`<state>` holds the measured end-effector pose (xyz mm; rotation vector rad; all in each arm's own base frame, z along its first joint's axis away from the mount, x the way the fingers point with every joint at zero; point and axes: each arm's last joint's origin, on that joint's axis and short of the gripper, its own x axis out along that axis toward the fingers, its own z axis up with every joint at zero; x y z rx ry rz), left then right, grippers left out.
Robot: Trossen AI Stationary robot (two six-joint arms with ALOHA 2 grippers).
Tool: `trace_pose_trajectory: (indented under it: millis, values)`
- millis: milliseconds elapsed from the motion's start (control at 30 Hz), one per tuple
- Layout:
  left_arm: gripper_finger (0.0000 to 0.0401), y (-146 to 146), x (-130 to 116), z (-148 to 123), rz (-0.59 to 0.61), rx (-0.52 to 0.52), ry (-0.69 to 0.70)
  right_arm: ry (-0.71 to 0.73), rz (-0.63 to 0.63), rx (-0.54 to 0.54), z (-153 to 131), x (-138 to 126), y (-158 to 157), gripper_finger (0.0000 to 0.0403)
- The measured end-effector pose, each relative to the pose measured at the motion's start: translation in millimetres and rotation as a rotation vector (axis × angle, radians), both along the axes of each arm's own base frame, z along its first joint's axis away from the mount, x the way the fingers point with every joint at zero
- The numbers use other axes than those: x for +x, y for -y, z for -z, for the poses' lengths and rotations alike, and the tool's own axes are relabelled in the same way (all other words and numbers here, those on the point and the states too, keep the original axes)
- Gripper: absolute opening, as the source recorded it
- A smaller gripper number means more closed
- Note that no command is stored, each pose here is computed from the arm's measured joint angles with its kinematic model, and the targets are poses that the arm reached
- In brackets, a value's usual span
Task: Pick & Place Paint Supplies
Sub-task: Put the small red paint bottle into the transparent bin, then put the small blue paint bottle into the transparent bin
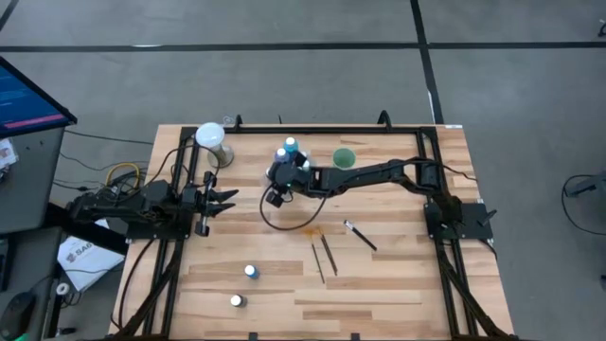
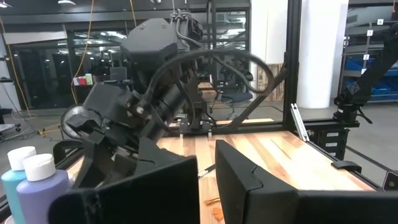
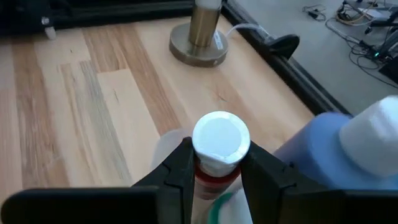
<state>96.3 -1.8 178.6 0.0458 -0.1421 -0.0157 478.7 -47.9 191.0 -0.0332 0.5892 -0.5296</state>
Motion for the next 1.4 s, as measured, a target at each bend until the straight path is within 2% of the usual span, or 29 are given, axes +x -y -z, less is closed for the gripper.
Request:
trace_pose_trajectory:
  millis: [800, 1133, 1400]
  values:
    - [0.0001, 0, 0, 0, 0.0, 0.0, 0.0, -0.027, 0.033, 0.02, 2, -4, 13, 0.0093]
    - [0.0001, 0, 0, 0, 0.0, 0.0, 0.0, -0.013, 0.07, 0.035, 1, -5, 24, 0.0173]
    - [0.0001, 0, 0, 0, 0.0, 0.0, 0.0, -0.013, 0.067, 0.028, 0, -5, 25, 0.0179]
